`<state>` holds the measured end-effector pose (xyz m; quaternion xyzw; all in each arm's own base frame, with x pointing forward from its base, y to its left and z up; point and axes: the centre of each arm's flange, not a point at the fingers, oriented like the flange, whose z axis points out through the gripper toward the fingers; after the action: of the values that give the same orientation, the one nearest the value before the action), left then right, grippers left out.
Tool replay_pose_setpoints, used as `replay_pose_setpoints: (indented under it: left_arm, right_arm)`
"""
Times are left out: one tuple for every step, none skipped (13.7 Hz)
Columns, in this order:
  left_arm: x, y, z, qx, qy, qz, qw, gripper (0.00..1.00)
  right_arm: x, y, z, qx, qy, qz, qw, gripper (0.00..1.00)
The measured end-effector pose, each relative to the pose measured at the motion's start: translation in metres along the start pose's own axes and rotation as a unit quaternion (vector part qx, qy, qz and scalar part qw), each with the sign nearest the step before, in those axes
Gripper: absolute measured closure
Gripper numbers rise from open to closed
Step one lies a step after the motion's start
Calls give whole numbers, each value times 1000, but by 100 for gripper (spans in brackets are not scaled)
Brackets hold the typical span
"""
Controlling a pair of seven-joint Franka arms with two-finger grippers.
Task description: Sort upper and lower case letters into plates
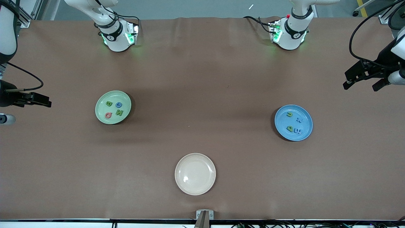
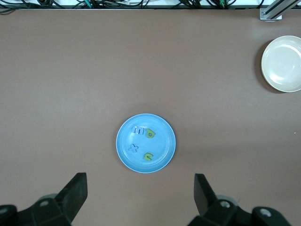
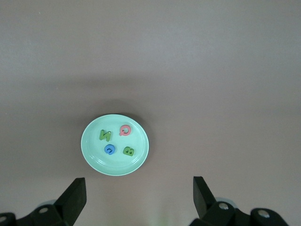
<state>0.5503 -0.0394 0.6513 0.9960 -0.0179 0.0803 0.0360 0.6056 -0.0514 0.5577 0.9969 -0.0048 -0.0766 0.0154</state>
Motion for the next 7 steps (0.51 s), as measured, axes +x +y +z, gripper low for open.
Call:
replay_pose_setpoints:
  left_arm:
    - [0, -1, 0, 0, 0, -1, 1000, 0]
    - [0, -1, -1, 0, 1, -1, 1000, 0]
    - [0, -1, -1, 0, 2, -1, 1000, 0]
    - [0, -1, -2, 0, 2, -1, 1000, 0]
    - [0, -1, -2, 0, 3, -1, 1000, 0]
    - [0, -1, -3, 0, 3, -1, 1000, 0]
    - [0, -1, -3, 0, 3, -1, 1000, 0]
  right_arm:
    - [-1, 0, 0, 0, -3, 0, 1000, 0]
    - [-4, 0, 0, 1, -5, 0, 1000, 0]
    - [-8, 1, -1, 2, -6, 0, 1000, 0]
    - [-14, 1, -1, 3, -6, 0, 1000, 0]
    - [-21, 1, -4, 4, -5, 0, 1000, 0]
    - [-28, 2, -7, 5, -4, 0, 1000, 0]
    - [-37, 2, -10, 6, -2, 0, 1000, 0]
